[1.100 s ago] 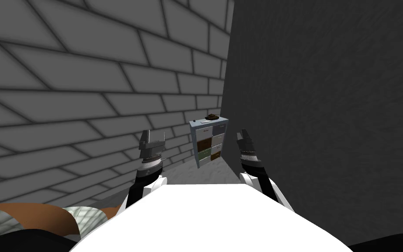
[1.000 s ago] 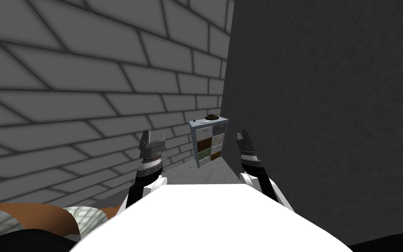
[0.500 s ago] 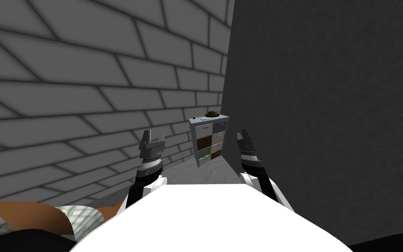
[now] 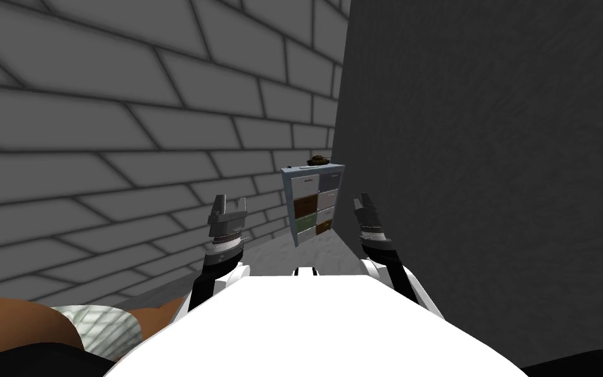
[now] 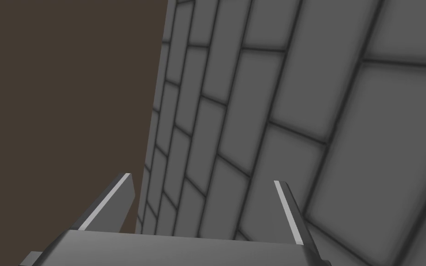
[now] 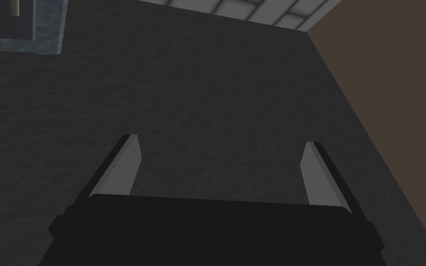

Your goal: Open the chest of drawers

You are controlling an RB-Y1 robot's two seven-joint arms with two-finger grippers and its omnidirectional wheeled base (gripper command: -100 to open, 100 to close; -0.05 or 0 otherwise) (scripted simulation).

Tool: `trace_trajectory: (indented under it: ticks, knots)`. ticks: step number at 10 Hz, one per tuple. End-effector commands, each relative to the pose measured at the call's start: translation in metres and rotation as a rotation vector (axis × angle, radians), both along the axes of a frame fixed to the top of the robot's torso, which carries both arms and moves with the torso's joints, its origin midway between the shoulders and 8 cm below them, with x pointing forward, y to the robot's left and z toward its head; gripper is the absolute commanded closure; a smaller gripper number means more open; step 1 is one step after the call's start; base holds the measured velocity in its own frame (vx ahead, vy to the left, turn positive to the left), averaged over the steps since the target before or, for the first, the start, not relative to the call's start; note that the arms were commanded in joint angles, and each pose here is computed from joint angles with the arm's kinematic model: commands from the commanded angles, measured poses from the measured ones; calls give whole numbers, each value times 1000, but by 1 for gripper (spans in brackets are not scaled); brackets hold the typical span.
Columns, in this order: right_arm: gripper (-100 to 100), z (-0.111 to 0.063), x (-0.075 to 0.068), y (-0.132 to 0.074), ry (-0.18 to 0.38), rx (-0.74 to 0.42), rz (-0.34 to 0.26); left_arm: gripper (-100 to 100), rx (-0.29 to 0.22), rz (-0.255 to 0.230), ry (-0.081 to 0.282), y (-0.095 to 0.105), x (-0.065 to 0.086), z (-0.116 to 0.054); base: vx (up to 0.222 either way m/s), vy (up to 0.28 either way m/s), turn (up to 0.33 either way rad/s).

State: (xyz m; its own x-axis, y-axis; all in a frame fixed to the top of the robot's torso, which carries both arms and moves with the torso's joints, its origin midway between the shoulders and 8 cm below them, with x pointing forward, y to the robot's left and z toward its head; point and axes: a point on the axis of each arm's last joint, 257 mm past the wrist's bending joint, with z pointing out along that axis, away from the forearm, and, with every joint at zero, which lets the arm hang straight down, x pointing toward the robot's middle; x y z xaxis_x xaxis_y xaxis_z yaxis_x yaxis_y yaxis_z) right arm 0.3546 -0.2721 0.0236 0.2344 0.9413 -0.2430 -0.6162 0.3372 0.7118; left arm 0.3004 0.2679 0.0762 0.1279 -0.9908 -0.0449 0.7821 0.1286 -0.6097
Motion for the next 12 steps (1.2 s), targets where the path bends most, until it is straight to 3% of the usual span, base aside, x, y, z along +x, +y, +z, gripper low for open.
trace_trajectory:
  ticks: [1,12]
  knots:
    - [-100,-1,1,5,13,-124,-26,0,0,0,0,0,0,0,43,40,-3]
    - [-100,-6,7,10,17,-698,-301,0,0,0,0,0,0,0,65,64,-2]
